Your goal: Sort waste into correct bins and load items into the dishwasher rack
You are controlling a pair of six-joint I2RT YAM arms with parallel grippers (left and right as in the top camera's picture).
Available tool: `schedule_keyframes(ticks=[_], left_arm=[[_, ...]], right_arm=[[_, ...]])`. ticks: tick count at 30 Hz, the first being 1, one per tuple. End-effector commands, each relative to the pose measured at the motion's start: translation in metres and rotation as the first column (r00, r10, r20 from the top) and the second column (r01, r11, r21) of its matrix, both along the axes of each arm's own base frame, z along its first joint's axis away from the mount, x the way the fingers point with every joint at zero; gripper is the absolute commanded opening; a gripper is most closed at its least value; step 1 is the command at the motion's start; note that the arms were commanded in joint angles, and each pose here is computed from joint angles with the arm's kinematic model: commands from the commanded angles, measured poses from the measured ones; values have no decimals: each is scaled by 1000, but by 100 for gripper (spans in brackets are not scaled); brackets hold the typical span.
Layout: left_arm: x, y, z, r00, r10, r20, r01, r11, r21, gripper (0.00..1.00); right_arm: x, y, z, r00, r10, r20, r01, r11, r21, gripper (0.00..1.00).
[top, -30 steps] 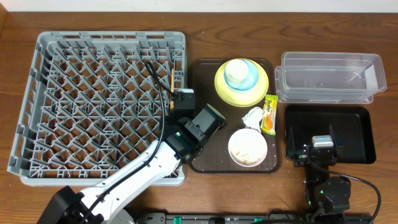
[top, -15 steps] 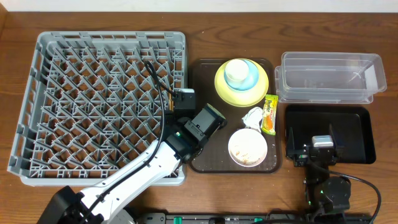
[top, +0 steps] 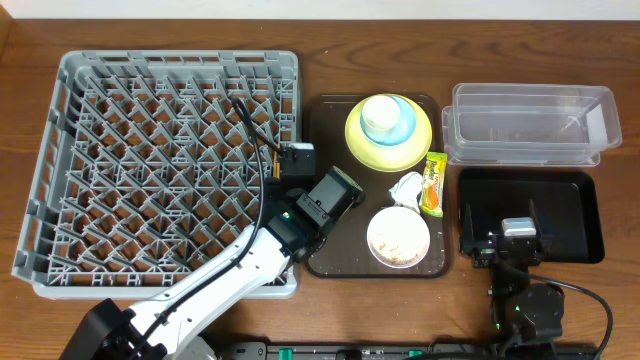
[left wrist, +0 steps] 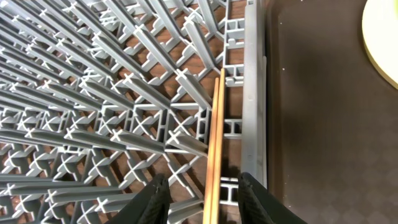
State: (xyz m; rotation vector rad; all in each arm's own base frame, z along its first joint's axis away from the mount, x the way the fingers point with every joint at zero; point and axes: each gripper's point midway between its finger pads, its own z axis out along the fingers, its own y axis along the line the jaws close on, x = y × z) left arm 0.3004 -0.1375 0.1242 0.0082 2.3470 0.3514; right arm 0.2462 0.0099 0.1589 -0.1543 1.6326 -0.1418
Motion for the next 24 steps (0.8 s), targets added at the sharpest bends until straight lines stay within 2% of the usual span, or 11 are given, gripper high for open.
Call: schedule_keyframes(ticks=[1, 4, 6, 9, 12, 15, 19, 22, 24], left_arm=[[-2, 1, -5, 1000, -5, -16, 5, 1000, 4, 39], [-6, -11, -9, 997, -46, -66, 41, 996, -73, 38], [-13, -29, -5, 985, -112, -128, 86, 977, -194, 38], [-20, -57, 25, 962, -228, -150, 147, 895, -421, 39], [-15, -69, 73, 954, -291, -74, 198, 797, -571, 39], [-4, -73, 124, 946, -323, 20, 255, 708, -659, 38], [1, -87, 179, 915, -397, 65, 305, 579, -756, 39], [12, -102, 204, 893, -446, 64, 317, 520, -793, 38], [22, -112, 211, 885, -464, 37, 304, 516, -801, 39]], right_arm=[[0, -1, -1, 1000, -1, -5, 1, 1000, -10, 99], [0, -1, -1, 1000, 0, -5, 0, 1000, -10, 99], [0, -1, -2, 1000, -1, -5, 1, 1000, -10, 99], [0, -1, -1, 1000, -1, -5, 1, 1000, -10, 99], [0, -1, -2, 1000, -1, -5, 1, 1000, -10, 99], [0, -1, -1, 1000, -1, -5, 1, 1000, -10, 99], [0, -1, -1, 1000, -1, -5, 1, 1000, -10, 99], [0, -1, -1, 1000, -1, -5, 1, 1000, -10, 99], [0, -1, -2, 1000, -1, -5, 1, 1000, -10, 99]])
